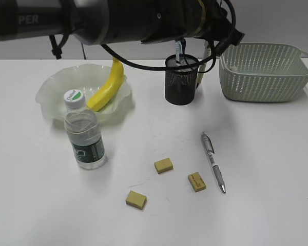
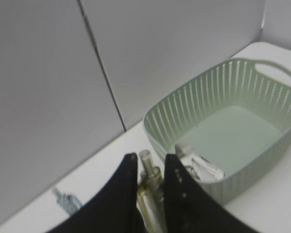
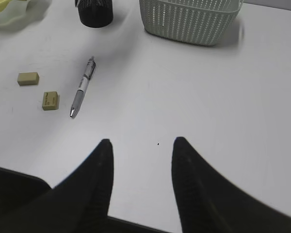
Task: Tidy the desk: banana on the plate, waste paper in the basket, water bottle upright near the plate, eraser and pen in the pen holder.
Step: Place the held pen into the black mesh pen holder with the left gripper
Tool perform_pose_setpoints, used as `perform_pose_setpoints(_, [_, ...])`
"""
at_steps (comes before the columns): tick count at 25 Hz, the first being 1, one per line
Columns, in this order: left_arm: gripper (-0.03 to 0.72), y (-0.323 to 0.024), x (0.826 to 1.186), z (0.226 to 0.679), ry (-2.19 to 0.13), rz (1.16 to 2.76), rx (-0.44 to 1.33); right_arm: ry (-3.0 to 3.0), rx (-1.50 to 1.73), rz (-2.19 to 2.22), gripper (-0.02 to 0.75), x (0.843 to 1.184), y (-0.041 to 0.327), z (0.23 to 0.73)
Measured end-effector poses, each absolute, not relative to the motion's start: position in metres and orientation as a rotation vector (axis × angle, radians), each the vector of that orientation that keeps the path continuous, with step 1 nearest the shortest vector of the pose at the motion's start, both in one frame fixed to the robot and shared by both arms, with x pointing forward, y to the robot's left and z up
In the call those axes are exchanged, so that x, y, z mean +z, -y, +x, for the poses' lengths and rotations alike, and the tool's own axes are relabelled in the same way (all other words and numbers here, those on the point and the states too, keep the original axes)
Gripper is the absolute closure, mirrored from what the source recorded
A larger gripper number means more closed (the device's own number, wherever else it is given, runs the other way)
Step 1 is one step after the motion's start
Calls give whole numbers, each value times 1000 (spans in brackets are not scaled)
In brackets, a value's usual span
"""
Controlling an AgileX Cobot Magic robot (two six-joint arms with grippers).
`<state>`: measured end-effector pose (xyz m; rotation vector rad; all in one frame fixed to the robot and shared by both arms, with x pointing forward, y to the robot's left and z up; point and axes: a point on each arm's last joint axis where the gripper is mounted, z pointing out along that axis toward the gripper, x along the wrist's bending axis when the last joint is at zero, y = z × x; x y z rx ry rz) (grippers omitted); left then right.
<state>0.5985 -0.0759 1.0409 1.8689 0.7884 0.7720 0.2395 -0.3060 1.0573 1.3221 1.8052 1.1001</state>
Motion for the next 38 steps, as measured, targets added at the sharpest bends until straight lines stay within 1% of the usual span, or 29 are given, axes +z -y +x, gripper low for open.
perform_pose_setpoints(2, [575, 76, 1046, 602, -674, 1860, 799, -1805, 1100, 1322, 418, 1057, 306, 240])
perform_pose_setpoints(4, [576, 73, 1052, 608, -636, 1838, 804, -1806, 1101, 1322, 432, 1057, 306, 239])
perform_pose_setpoints(9, [578, 48, 1072, 637, -615, 1748, 817, -1806, 1101, 1322, 461, 1057, 306, 239])
perform_pose_setpoints(13, [578, 27, 1073, 656, -617, 1712, 807, -1806, 1101, 1322, 473, 1057, 306, 239])
perform_pose_setpoints(15, [579, 21, 1071, 663, -628, 1694, 785, -1806, 1101, 1322, 480, 1057, 306, 239])
perform_pose_setpoints(18, [579, 19, 1058, 671, -631, 1685, 734, -1806, 1101, 1322, 482, 1057, 306, 239])
perform_pose_setpoints(24, [579, 21, 1021, 682, -661, 1731, 691, -1806, 1101, 1322, 482, 1057, 306, 239])
perform_pose_setpoints(28, [579, 16, 1009, 689, -683, 1746, 690, -1806, 1101, 1322, 482, 1057, 306, 239])
perform_pose_setpoints(32, [579, 14, 1005, 691, -691, 1750, 690, -1806, 1101, 1322, 482, 1057, 306, 239])
perform_pose_setpoints(33, [572, 15, 1006, 691, -689, 1749, 688, -1806, 1101, 1322, 482, 1057, 306, 239])
perform_pose_setpoints(35, [527, 15, 1006, 690, -686, 1748, 686, -1806, 1101, 1322, 482, 1057, 306, 239])
perform_pose_setpoints(38, [417, 14, 1006, 691, -706, 1754, 702, -1806, 1101, 1322, 482, 1057, 306, 239])
